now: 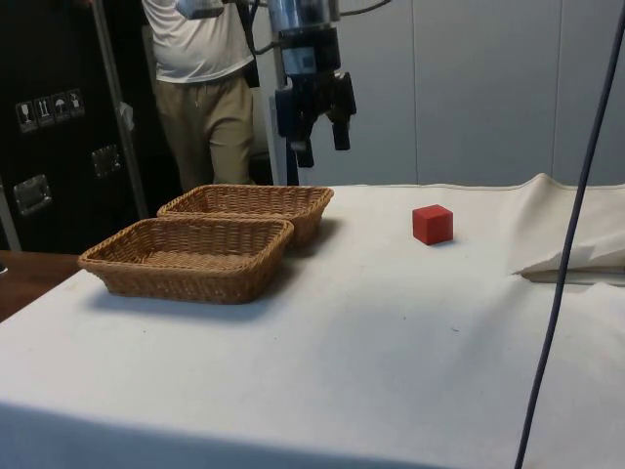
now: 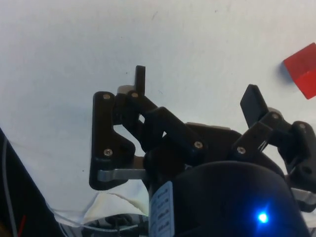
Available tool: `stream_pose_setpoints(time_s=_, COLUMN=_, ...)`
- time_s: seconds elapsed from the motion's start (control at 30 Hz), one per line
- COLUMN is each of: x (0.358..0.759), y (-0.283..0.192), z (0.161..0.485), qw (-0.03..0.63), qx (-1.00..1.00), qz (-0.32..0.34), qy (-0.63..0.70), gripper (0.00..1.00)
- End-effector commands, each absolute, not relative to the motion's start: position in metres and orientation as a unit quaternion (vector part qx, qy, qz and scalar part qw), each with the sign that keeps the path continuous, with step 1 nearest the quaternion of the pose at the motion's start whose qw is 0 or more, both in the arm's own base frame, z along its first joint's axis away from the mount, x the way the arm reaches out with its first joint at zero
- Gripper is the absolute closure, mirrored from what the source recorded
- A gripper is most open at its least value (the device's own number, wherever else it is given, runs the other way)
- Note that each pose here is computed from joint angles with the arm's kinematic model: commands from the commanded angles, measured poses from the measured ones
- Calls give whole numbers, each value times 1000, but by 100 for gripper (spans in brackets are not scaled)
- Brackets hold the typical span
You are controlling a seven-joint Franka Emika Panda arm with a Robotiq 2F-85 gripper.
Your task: Pick up the red cube and place it into the right basket.
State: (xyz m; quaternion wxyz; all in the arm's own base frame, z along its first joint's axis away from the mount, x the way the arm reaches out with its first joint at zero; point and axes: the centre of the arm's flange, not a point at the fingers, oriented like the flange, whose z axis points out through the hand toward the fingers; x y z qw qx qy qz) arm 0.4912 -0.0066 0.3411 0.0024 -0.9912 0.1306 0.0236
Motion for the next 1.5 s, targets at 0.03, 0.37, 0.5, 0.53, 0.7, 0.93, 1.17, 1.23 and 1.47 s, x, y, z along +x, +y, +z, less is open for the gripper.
stream_pose_setpoints(time_s=0.03, x=487, y=-8, z=337, qw=-1, qx=-990, qz=17, qy=139, gripper=0)
stream_pose_setpoints(time_s=0.37, x=476, y=-16, z=337, qw=2, qx=-989, qz=18, qy=149, gripper=0)
stream_pose_setpoints(time_s=0.5, x=470, y=-22, z=340, qw=4, qx=-988, qz=14, qy=151, gripper=0)
stream_pose_setpoints(time_s=0.53, x=469, y=-23, z=341, qw=5, qx=-988, qz=13, qy=152, gripper=0)
stream_pose_setpoints(time_s=0.7, x=464, y=-30, z=343, qw=8, qx=-988, qz=9, qy=155, gripper=0)
stream_pose_setpoints(time_s=0.93, x=456, y=-42, z=341, qw=12, qx=-987, qz=5, qy=157, gripper=0)
stream_pose_setpoints(time_s=1.17, x=449, y=-53, z=338, qw=17, qx=-987, qz=11, qy=160, gripper=0)
stream_pose_setpoints(time_s=1.23, x=444, y=-61, z=337, qw=14, qx=-987, qz=5, qy=160, gripper=0)
stream_pose_setpoints(time_s=1.47, x=437, y=-73, z=333, qw=15, qx=-986, qz=12, qy=164, gripper=0)
